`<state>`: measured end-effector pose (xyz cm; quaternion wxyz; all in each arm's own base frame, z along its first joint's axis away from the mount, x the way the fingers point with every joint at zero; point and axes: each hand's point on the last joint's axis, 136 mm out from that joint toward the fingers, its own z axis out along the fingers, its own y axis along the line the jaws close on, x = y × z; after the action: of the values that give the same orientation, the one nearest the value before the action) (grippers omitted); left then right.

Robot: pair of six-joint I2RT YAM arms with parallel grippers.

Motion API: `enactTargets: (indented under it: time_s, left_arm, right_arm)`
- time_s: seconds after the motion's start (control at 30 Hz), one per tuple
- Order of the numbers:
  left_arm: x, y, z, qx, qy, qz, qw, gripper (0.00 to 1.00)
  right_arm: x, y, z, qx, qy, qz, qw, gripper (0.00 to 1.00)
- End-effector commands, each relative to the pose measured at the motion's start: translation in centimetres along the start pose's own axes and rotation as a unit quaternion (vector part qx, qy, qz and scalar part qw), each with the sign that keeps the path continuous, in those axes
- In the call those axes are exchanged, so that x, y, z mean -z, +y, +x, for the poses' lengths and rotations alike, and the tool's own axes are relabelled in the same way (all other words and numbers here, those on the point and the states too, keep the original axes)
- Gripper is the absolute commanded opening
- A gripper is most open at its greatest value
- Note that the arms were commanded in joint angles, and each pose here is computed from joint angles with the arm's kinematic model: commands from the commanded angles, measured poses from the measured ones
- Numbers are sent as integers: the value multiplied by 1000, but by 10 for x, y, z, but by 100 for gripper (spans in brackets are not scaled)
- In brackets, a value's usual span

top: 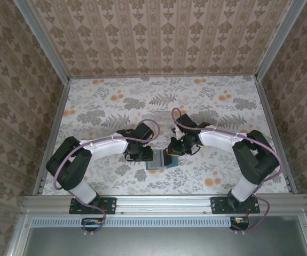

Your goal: Take the credit cards out of the card holder

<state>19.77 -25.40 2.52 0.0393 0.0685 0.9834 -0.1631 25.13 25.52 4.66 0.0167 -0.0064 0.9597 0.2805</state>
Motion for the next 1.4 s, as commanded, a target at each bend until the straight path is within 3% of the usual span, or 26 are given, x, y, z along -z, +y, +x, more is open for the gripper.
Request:
enactTargets:
  time_s: [0.0, 0.43, 0.67, 0.73, 0.83, 0.97, 1.1, 1.37]
  left_arm:
    - [7, 3, 5, 0, 2, -5, 1000, 31]
    - [30, -1, -9, -2, -38, 18, 999, 32]
    - [44, 10, -18, 8, -76, 27, 997, 33]
    - [49, 14, -19, 13, -87, 28, 996, 33]
    - [54, 18, -21, 19, -103, 32, 994, 34]
    - [58, 21, -23, 25, -112, 36, 993, 35]
    - [57, 22, -21, 28, -108, 36, 993, 35]
    - [52, 26, -18, 40, -102, 34, 993, 35]
  right_arm:
    - [7, 1, 3, -2, -2, 8, 1000, 10]
    - [56, 8, -11, 56, -46, 50, 996, 8]
    - [83, 15, -47, 198, -78, 113, 971, 7]
    - [87, 19, -59, 255, -77, 127, 955, 6]
    - [93, 25, -68, 380, -64, 143, 912, 3]
    - [94, 23, -82, 533, -38, 181, 826, 0]
    - [89, 20, -97, 610, 3, 195, 768, 0]
    - [78, 28, -119, 667, 83, 185, 717, 0]
